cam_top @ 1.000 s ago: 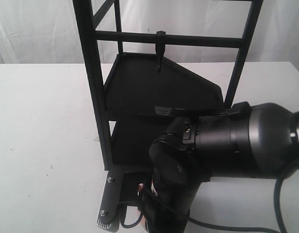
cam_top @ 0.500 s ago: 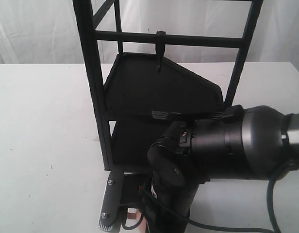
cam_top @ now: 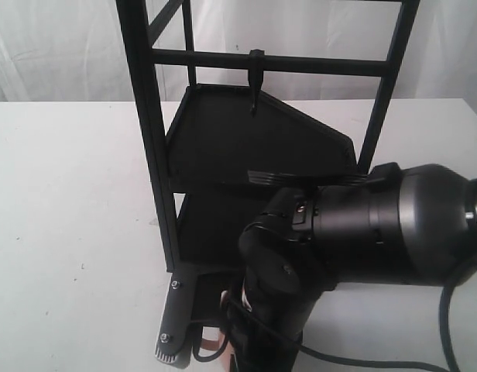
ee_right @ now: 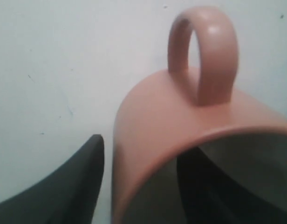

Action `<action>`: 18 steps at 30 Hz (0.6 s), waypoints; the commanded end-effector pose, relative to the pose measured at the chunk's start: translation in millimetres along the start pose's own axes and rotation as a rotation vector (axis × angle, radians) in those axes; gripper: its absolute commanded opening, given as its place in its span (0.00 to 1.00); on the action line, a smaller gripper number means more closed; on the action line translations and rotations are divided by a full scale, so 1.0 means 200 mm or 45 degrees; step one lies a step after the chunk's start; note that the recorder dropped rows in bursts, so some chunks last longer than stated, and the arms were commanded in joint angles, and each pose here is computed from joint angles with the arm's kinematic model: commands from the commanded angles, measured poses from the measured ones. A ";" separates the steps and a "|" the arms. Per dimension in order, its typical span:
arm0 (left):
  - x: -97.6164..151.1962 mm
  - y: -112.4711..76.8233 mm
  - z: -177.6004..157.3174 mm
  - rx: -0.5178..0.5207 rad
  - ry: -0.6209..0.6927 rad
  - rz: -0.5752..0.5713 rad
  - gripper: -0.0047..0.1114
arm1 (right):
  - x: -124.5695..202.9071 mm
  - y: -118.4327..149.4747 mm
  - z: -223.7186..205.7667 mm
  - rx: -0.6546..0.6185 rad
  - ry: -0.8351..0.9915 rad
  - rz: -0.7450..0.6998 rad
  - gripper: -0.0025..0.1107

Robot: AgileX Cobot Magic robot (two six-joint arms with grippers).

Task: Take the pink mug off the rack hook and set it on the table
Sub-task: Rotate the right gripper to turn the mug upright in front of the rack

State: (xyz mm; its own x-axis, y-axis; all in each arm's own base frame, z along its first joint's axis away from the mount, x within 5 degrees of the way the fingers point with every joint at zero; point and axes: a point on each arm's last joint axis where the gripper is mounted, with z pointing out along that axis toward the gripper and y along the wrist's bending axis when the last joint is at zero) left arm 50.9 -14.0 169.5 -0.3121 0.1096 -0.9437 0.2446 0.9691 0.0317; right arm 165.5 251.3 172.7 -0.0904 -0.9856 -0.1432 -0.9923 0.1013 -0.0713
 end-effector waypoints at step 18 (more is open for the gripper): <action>0.01 0.00 0.00 0.001 0.003 -0.005 0.04 | 0.02 -0.01 -0.18 0.070 -0.132 0.012 0.44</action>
State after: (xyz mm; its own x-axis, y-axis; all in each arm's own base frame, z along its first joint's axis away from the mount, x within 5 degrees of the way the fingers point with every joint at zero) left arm 50.9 -14.0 169.5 -0.3121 0.1096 -0.9437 0.2446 0.9691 0.0317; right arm 162.2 246.2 200.9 -0.0808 -0.9710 -0.2249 -0.9874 0.1087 -0.1146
